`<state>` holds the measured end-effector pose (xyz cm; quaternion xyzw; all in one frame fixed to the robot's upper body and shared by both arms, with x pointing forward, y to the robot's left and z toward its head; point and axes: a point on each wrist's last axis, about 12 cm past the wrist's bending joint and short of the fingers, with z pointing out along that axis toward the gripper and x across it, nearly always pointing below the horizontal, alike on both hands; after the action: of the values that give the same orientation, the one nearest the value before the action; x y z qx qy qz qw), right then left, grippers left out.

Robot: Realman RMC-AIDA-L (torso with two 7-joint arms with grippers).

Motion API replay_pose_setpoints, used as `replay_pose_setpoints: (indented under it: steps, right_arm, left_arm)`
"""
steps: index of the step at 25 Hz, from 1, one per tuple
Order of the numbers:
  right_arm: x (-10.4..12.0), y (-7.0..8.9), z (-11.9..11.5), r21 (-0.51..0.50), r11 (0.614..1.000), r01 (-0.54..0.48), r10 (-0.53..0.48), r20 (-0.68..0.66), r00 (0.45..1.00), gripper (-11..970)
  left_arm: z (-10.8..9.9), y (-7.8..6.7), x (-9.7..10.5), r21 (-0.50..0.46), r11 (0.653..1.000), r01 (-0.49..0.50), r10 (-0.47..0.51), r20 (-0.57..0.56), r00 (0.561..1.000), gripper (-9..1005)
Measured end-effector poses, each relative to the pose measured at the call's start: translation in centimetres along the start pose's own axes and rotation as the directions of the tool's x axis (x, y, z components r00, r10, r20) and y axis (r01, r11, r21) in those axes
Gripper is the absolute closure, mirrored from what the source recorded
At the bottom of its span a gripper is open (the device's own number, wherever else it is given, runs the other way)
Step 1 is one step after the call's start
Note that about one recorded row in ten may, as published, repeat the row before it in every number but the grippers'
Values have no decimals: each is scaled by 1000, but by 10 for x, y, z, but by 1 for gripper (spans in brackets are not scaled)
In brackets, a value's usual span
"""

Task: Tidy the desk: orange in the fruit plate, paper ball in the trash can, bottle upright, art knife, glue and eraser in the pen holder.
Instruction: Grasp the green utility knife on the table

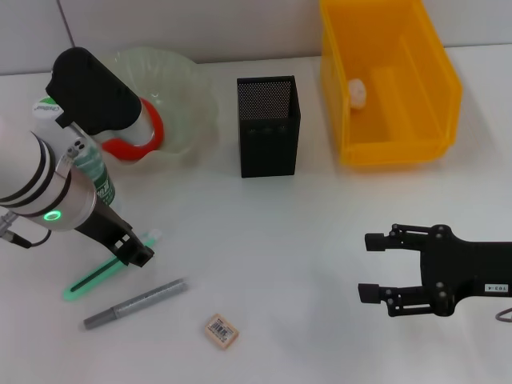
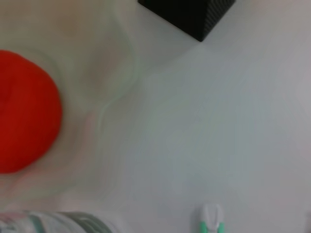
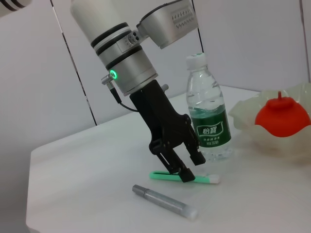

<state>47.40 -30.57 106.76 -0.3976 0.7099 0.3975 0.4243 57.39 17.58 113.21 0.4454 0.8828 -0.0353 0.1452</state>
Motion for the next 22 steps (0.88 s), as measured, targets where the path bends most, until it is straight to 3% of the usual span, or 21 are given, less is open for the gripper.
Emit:
replay_pose_setpoints:
  steps: [22]
  right_arm:
    - [-2, -1, 2, -7, 1000, 1, -1, -1, 1000, 157]
  left_arm:
    - [5, 3, 2, -12, 1000, -11, 11, -19, 1000, 494]
